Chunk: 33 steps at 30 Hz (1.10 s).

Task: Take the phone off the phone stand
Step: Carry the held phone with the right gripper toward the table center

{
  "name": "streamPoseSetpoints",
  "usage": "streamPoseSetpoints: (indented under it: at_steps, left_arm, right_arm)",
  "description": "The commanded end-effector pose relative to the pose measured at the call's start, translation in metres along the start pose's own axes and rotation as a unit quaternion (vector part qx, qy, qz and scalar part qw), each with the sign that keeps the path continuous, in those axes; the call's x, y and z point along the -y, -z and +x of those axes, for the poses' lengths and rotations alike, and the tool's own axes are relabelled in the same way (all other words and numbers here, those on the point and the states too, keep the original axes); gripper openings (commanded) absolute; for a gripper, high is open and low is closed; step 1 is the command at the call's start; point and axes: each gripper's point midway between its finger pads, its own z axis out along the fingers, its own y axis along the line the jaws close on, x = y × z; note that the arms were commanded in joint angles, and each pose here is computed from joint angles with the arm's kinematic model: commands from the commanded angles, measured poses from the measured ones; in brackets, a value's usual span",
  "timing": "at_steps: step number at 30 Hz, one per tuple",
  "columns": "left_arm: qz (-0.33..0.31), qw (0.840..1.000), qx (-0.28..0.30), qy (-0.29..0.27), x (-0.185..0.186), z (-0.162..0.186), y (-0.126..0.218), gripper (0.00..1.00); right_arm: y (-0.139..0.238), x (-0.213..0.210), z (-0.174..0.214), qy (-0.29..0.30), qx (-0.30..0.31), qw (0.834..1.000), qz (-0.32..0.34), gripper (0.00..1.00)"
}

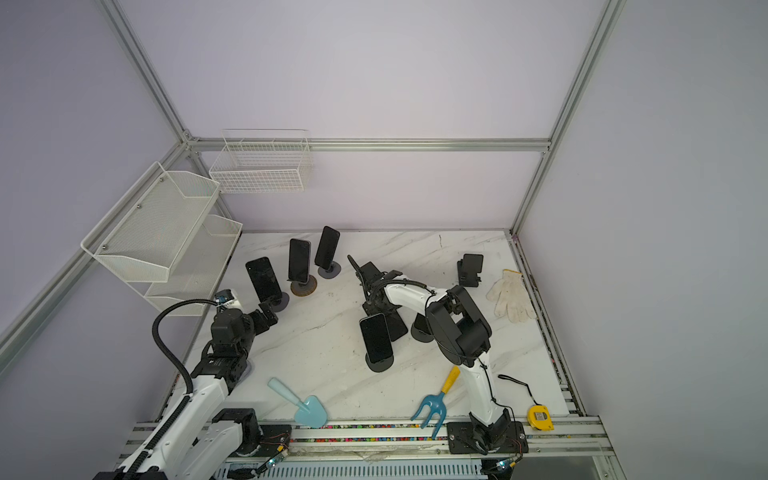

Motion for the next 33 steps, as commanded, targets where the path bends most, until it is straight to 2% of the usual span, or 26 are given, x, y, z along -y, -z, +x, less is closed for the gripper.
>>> streamPoseSetpoints:
  at_steps: [1,6,14,23,33]
  left_arm:
    - [0.007,1.000,0.002,0.003,0.001,0.006,-0.001,1.00]
    - [0.009,1.000,0.001,0.002,0.002,0.006,-0.001,1.00]
    - [0.011,1.000,0.000,0.002,0.002,0.006,-0.001,1.00]
    - [0.012,1.000,0.000,0.001,0.002,0.006,0.001,0.99]
    - [0.020,1.000,-0.002,0.003,0.005,0.006,0.001,1.00]
  right_arm:
    - [-0.005,-0.003,-0.002,-0.017,0.021,1.000,-0.003,0.73]
    - [-0.019,0.001,0.005,-0.024,0.034,0.999,0.010,0.74]
    - [-0.023,-0.006,0.013,-0.044,0.067,0.997,-0.020,0.74]
    - [-0.032,-0.015,0.028,-0.038,0.065,0.996,-0.046,0.77]
    - [-0.032,-0.014,0.031,-0.025,0.062,0.997,-0.044,0.79]
